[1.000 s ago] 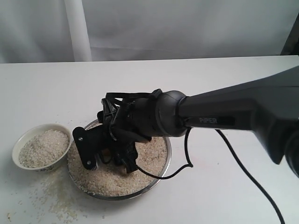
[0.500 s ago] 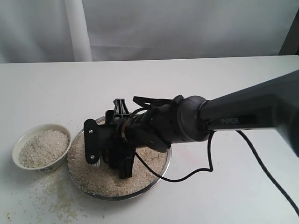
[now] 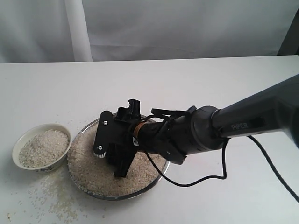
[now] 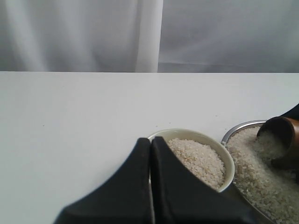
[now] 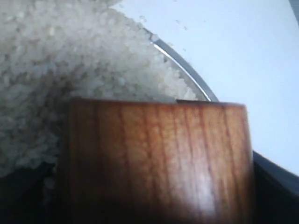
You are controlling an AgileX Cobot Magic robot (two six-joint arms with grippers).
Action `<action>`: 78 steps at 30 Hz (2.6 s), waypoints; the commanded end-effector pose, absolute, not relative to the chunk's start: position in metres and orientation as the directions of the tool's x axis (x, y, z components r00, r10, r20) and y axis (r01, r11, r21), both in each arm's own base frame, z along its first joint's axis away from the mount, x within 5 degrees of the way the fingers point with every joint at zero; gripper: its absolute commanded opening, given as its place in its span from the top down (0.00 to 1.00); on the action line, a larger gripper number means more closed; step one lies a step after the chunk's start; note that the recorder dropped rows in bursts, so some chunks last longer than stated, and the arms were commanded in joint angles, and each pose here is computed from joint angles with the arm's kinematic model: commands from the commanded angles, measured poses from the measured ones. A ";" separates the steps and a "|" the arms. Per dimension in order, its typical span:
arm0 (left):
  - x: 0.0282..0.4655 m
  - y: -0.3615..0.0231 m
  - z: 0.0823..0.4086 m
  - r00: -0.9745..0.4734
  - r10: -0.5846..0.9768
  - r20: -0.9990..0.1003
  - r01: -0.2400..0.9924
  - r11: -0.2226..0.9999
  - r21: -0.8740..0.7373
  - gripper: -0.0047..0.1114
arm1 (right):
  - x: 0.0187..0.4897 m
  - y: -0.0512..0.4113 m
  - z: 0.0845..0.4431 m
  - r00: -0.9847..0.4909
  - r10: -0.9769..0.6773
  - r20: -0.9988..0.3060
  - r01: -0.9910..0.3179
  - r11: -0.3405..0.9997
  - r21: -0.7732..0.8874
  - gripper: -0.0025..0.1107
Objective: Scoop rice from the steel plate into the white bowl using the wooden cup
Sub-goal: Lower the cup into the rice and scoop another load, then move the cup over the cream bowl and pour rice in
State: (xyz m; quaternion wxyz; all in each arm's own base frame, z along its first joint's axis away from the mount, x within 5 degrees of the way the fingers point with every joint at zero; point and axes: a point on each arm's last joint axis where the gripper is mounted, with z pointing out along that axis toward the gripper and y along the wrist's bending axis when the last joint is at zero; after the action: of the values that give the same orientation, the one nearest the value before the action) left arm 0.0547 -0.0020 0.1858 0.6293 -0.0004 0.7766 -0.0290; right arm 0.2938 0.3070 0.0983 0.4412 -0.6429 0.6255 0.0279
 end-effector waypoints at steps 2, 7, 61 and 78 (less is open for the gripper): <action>0.055 -0.002 0.187 -0.198 -0.048 -0.979 0.041 0.998 -0.057 0.96 | 0.297 0.309 0.107 0.174 -0.688 -0.704 -0.815 0.301 -0.495 0.98; 0.055 -0.002 0.187 -0.198 -0.048 -0.979 0.041 0.998 -0.057 0.96 | 0.298 0.311 0.112 0.144 -0.626 -0.766 -0.812 0.368 -0.453 0.98; 0.055 -0.002 0.187 -0.198 -0.048 -0.979 0.041 0.998 -0.057 0.96 | 0.300 0.424 0.181 0.596 -0.748 -0.291 -0.610 -0.186 -0.770 0.98; 0.055 -0.002 0.187 -0.198 -0.048 -0.979 0.041 0.998 -0.057 0.96 | 0.305 0.429 0.172 0.723 -0.689 -0.051 -0.433 -0.393 -0.811 0.98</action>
State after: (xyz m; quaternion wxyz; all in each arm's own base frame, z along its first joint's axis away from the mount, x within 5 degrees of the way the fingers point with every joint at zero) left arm 0.0547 -0.0020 0.1858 0.6293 -0.0004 0.7766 -0.0290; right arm 0.3061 0.4264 0.1634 0.4170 -0.8220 0.3615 -0.1404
